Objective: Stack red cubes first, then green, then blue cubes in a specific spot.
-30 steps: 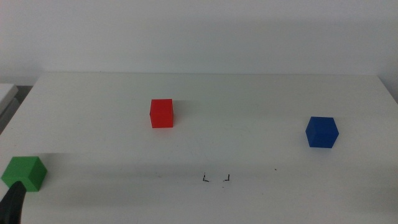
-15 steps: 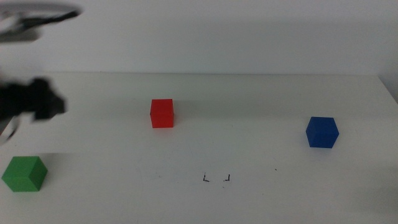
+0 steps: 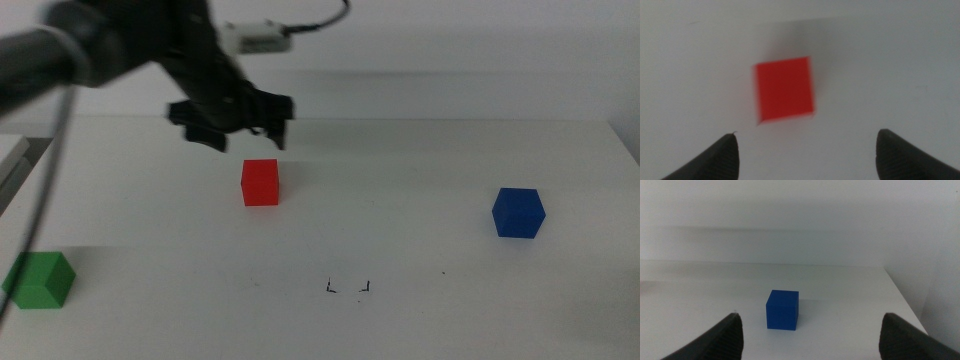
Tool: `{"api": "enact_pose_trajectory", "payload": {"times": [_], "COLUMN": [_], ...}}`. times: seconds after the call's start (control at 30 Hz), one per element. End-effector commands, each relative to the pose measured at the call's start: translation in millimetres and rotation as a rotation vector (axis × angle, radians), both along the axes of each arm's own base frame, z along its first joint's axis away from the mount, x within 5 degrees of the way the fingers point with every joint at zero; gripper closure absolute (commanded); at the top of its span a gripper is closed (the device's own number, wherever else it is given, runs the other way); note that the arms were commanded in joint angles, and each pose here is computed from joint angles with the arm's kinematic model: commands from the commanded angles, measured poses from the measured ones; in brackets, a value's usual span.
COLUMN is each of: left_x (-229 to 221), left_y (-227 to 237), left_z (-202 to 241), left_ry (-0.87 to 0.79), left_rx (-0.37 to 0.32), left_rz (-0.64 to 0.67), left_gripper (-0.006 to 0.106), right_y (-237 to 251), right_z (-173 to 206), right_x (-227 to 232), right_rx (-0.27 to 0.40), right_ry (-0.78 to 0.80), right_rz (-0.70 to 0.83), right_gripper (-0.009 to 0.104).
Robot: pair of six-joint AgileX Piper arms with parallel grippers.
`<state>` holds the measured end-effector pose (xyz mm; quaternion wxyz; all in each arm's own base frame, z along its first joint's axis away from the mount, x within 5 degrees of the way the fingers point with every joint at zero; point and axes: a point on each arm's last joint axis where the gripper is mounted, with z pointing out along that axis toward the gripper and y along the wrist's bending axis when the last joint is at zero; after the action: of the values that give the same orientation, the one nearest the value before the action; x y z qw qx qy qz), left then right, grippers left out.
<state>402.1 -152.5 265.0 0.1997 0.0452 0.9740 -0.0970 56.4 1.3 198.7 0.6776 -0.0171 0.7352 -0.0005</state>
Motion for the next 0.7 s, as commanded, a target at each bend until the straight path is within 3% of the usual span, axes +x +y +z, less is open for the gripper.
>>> {"api": "enact_pose_trajectory", "payload": {"times": [0.0,0.3,0.5,0.67], "left_x": [13.1,41.3,45.7,50.4], "left_y": [-14.8,-17.7,-14.9,-15.8], "left_z": [-10.1,-57.1,-60.7,-81.4], "left_ry": [0.004,0.045,0.011,0.044], "left_rx": [-0.001,0.053,0.081,0.068], "left_rz": [-0.008,0.065,0.091,0.115], "left_gripper": [0.007,0.007,0.007,0.007], "right_y": [-0.4,-0.4,-0.4,-0.4], "right_z": [0.0,0.0,0.0,0.0], "right_x": [-0.2,-0.2,-0.2,-0.2], "right_rx": [-0.018,-0.018,-0.018,-0.018], "right_ry": [-0.010,-0.010,-0.010,-0.010], "right_rz": [-0.005,-0.005,-0.005,-0.005], "right_gripper": [0.002,0.002,0.002,0.002]}}
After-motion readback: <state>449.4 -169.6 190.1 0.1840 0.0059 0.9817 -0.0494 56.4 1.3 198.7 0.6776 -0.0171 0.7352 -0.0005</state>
